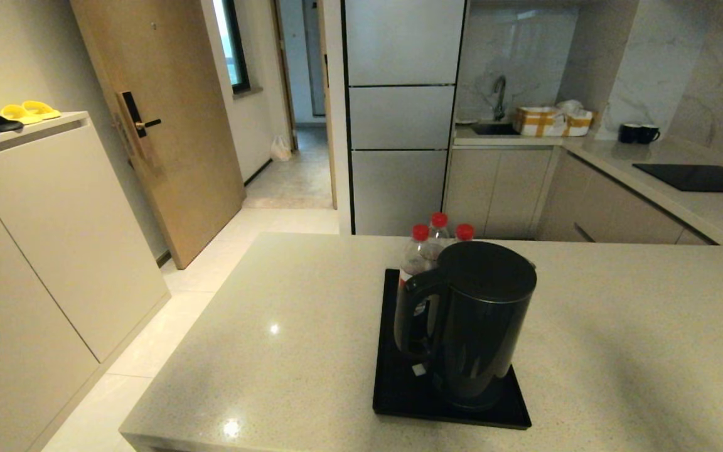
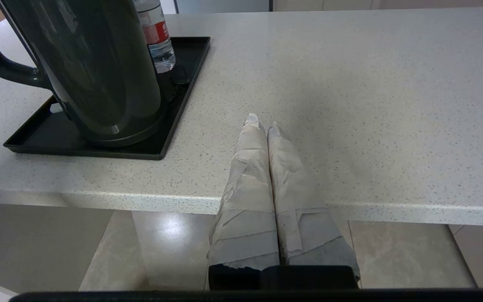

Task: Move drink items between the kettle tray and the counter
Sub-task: Pick up the kettle

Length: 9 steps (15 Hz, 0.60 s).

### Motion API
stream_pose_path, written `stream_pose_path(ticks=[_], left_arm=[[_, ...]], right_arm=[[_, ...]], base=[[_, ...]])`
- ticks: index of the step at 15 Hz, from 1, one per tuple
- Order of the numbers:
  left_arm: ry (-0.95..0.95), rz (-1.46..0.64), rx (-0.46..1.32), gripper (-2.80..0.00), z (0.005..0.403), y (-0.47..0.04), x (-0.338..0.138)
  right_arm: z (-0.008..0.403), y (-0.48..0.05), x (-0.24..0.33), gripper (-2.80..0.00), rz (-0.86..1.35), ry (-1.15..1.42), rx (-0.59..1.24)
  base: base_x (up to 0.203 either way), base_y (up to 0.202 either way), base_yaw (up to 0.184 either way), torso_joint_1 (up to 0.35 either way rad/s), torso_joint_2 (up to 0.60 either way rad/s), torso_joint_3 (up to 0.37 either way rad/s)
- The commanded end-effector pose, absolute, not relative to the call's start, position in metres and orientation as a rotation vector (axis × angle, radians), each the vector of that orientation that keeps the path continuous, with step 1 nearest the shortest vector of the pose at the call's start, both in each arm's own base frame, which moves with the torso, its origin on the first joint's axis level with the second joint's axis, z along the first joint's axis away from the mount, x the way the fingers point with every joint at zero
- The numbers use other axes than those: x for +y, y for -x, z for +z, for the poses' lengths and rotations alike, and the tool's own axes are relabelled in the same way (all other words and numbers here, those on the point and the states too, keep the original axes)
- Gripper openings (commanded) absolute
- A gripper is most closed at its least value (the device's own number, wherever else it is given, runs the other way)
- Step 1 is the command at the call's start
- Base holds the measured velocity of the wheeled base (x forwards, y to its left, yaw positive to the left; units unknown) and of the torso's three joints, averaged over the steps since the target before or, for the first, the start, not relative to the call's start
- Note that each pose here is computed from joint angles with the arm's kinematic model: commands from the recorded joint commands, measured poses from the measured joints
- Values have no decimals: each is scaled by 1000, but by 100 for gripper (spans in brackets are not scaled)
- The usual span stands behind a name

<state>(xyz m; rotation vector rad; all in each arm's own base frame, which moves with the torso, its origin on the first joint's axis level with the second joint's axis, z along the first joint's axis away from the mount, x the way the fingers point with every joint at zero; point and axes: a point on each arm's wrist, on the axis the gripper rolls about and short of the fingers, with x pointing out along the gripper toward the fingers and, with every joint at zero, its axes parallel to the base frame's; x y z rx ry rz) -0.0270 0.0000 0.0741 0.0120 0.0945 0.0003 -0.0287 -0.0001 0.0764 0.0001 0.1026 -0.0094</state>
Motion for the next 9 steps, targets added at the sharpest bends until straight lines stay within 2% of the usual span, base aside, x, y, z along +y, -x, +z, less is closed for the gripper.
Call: stream_pose_path(ticks=[1, 9], left_arm=[[-12, 1, 95, 0, 74, 27, 0], [-26, 0, 95, 0, 74, 27, 0]], right_arm=[[76, 29, 0, -280, -9, 0, 103], [76, 29, 0, -280, -9, 0, 103]], base=[[0, 0, 0, 0, 0, 0], [0, 0, 0, 0, 0, 0]])
